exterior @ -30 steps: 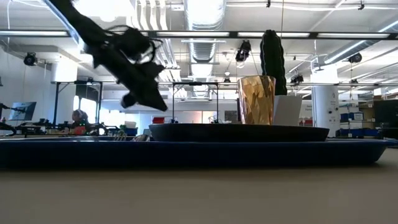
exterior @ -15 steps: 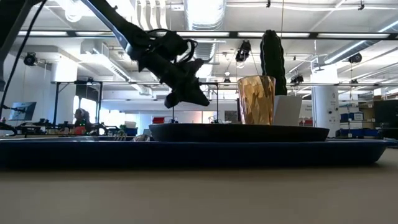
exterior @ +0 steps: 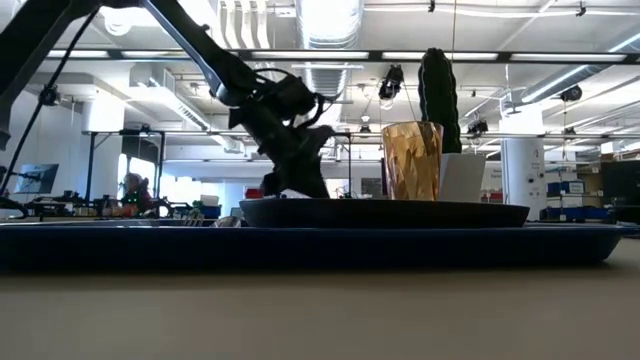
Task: Pick and place plate/cup/fork/spoon on tray
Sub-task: Adjust the blue tray
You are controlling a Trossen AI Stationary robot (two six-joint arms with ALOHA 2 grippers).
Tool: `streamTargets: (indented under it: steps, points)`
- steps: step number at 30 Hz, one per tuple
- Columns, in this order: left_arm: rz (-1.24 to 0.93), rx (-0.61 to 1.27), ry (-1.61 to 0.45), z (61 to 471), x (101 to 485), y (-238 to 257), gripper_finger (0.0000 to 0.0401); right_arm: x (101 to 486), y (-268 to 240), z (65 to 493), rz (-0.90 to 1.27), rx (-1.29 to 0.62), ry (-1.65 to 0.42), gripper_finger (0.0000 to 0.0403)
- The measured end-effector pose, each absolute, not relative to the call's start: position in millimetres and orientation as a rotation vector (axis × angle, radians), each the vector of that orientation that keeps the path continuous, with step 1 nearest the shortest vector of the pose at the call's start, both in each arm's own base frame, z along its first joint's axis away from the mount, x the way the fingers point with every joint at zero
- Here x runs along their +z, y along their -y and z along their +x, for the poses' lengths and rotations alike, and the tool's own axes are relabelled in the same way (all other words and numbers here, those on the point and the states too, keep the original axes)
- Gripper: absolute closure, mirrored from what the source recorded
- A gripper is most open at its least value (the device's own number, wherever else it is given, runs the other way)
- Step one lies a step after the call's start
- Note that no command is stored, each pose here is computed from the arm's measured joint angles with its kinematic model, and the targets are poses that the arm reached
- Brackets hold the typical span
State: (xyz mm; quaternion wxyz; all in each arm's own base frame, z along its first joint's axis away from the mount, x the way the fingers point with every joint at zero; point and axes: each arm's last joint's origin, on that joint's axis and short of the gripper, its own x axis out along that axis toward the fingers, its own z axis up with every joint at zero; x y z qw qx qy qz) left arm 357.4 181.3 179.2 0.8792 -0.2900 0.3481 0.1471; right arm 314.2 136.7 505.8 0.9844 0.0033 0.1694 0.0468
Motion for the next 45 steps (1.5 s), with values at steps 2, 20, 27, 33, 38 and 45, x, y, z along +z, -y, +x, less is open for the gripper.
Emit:
streamTargets:
  steps: [2, 20, 27, 33, 38, 45]
  points:
    - [-0.604, 0.330, -0.754, 357, 172, -181, 0.0401, 506, -137, 315, 0.007, 0.095, -0.339, 0.0394]
    - [-0.604, 0.331, -0.801, 387, 144, -173, 0.0401, 503, -138, 317, 0.017, 0.102, -0.344, 0.0394]
    - [-0.603, 0.281, -0.817, 392, 147, -160, 0.0401, 502, -138, 317, 0.016, 0.103, -0.346, 0.0394]
    - [-0.584, 0.248, -0.827, 397, 151, -144, 0.0401, 502, -138, 317, 0.013, 0.103, -0.346, 0.0394]
    - [-0.570, 0.216, -0.837, 401, 151, -130, 0.0401, 502, -138, 317, 0.013, 0.103, -0.346, 0.0394]
    - [-0.554, 0.211, -0.845, 402, 150, -124, 0.0401, 502, -138, 317, 0.013, 0.102, -0.346, 0.0394]
